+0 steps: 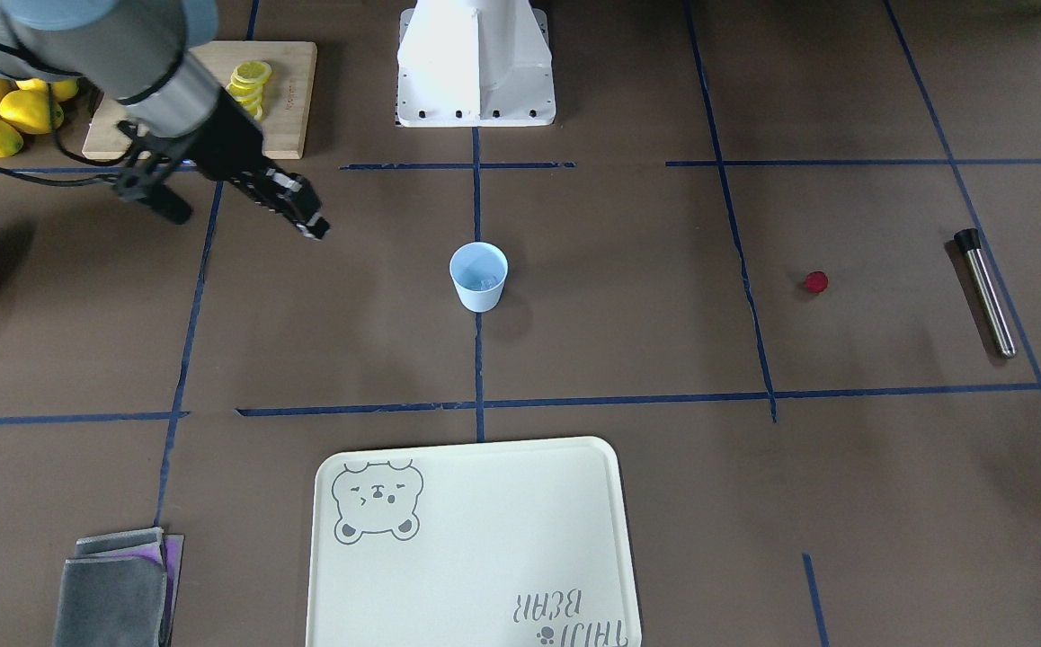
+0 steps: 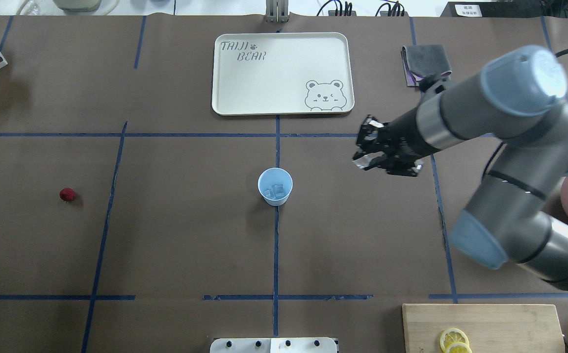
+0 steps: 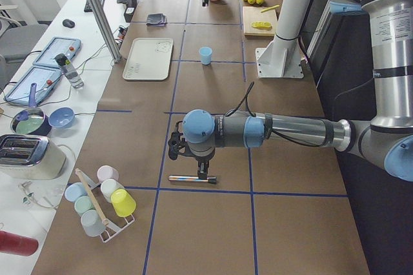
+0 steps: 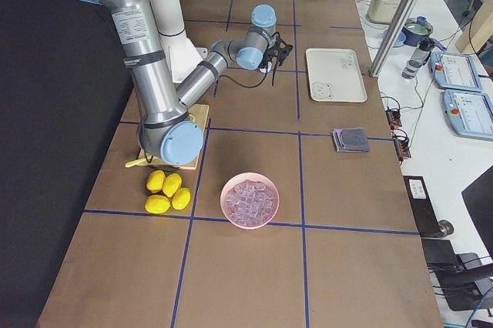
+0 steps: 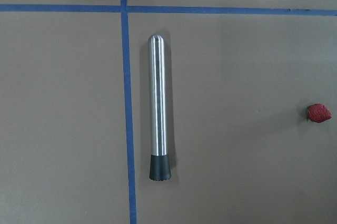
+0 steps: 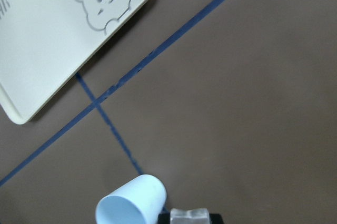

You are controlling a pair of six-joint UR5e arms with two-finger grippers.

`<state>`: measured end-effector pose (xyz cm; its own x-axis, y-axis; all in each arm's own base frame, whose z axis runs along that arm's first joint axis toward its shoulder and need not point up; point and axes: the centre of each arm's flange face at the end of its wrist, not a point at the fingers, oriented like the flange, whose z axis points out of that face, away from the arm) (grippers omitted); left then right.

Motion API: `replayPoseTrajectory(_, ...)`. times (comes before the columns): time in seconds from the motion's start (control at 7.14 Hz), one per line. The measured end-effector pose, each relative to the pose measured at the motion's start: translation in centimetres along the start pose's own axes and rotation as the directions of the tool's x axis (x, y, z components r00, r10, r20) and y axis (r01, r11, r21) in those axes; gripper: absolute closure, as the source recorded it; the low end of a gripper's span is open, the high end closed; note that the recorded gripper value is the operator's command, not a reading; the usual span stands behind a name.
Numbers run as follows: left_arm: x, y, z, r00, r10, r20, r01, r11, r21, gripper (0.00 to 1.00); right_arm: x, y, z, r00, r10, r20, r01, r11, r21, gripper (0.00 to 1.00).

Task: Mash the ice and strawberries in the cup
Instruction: 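Carry the ice cube with the right gripper over the blue cup, then open the right gripper to drop the ice cube into the cup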

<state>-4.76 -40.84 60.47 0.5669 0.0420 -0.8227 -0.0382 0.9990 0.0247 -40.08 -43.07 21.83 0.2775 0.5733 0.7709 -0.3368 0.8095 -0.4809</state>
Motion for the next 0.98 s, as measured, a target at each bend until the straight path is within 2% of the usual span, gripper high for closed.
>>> replayPoseTrajectory(0.14, 0.0, 0.0, 0.0, 1.0, 0.0, -0.001, 0.0, 1.0, 0.0, 0.0, -3.6, 3.6, 3.5, 1.0, 0.027, 0.004, -0.028, 0.999, 0.031, 0.98)
replayPoseTrajectory(0.42, 0.0, 0.0, 0.0, 1.0, 0.0, -0.001, 0.0, 1.0, 0.001, 0.0, -6.3, 7.3, 7.6, 0.999, 0.046, -0.002, -0.046, 0.997, 0.064, 0.88)
replayPoseTrajectory(0.56, 0.1, 0.0, 0.0, 1.0, 0.001, -0.001, -0.001, 1.0, 0.001, 0.0, -6.6, 7.9, 8.5, 0.999, 0.045, -0.005, -0.044, 0.996, 0.071, 0.31)
replayPoseTrajectory(0.7, 0.0, 0.0, 0.0, 1.0, 0.001, -0.001, -0.001, 1.0, 0.001, 0.0, -6.7, 8.2, 8.8, 0.999, 0.044, -0.008, -0.043, 0.996, 0.074, 0.16)
replayPoseTrajectory(0.84, 0.0, 0.0, 0.0, 1.0, 0.0, -0.001, 0.0, 1.0, 0.0, 0.0, -6.6, 8.2, 9.1, 0.999, 0.043, -0.012, -0.042, 0.996, 0.077, 0.13)
replayPoseTrajectory(0.98, 0.0, 0.0, 0.0, 1.0, 0.0, -0.001, 0.0, 1.0, 0.0, 0.0, -6.6, 8.1, 9.2, 0.999, 0.04, -0.014, -0.039, 0.996, 0.078, 0.01)
